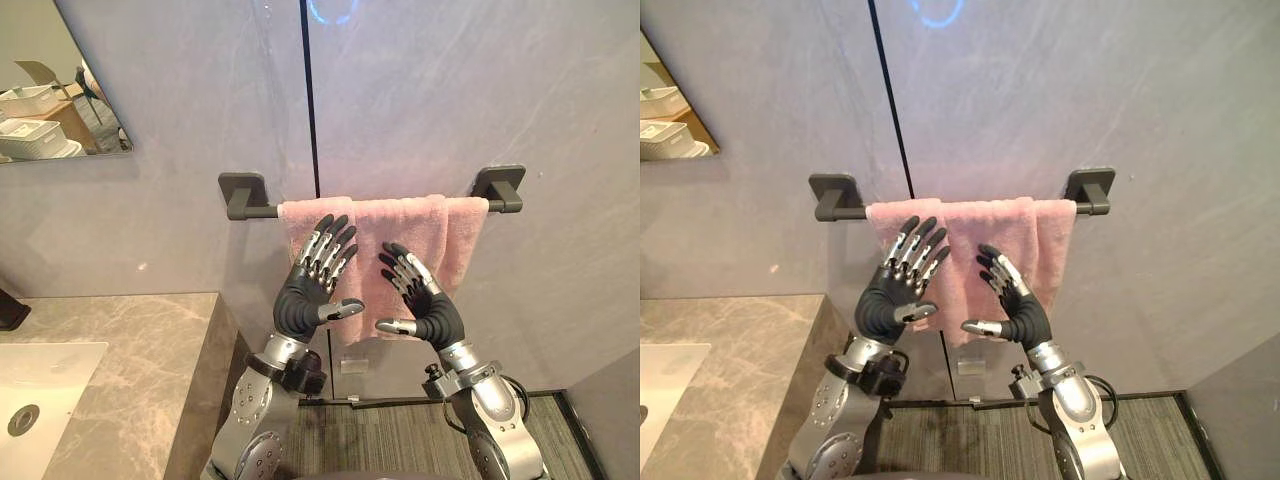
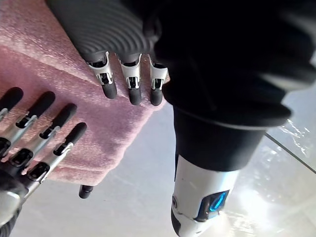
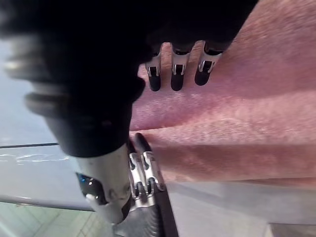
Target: Organize washtable
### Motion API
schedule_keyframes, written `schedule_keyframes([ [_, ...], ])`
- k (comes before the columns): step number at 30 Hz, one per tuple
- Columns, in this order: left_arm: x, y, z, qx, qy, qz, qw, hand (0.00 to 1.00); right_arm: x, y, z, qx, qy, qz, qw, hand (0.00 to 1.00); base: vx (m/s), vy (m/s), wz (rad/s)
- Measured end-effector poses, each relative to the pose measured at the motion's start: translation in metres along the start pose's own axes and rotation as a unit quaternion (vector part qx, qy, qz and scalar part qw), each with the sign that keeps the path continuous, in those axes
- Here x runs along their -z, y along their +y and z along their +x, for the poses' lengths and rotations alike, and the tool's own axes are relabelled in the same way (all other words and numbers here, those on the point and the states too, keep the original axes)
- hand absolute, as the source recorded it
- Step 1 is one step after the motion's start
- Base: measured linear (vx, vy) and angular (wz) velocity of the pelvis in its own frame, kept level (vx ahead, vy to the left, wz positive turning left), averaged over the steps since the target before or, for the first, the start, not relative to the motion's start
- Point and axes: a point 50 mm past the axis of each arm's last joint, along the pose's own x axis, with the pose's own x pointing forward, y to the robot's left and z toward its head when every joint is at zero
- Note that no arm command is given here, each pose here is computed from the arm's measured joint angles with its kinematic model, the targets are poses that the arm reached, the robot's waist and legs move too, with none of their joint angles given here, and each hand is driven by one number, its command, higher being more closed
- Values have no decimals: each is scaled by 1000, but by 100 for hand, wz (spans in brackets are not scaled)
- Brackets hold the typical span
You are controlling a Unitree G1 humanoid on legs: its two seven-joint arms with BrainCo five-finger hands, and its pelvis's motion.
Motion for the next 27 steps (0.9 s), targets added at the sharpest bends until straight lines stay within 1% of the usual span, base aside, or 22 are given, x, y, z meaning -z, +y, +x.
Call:
schedule_keyframes([
  [6,14,7,-3,-7,40,7,999,0,10,-5,-3,9,31,-40,999,0,-1,-1,2],
  [9,19,9,-4,-11,54,25,998,0,14,-13,-5,28,44,-55,997,0,0,0,0],
  [15,25,17,-1,-18,67,54,996,0,22,-17,-4,41,68,-74,994,0,-18,-10,0],
  [18,25,22,-1,-34,69,73,994,0,23,-25,-7,63,72,-81,992,0,-37,-16,0],
  [20,26,29,-2,-56,71,82,993,0,25,-33,-9,93,75,-80,990,0,-16,-8,0],
  [27,26,47,0,-103,74,118,985,0,25,-46,-6,129,72,-78,986,0,0,0,0],
])
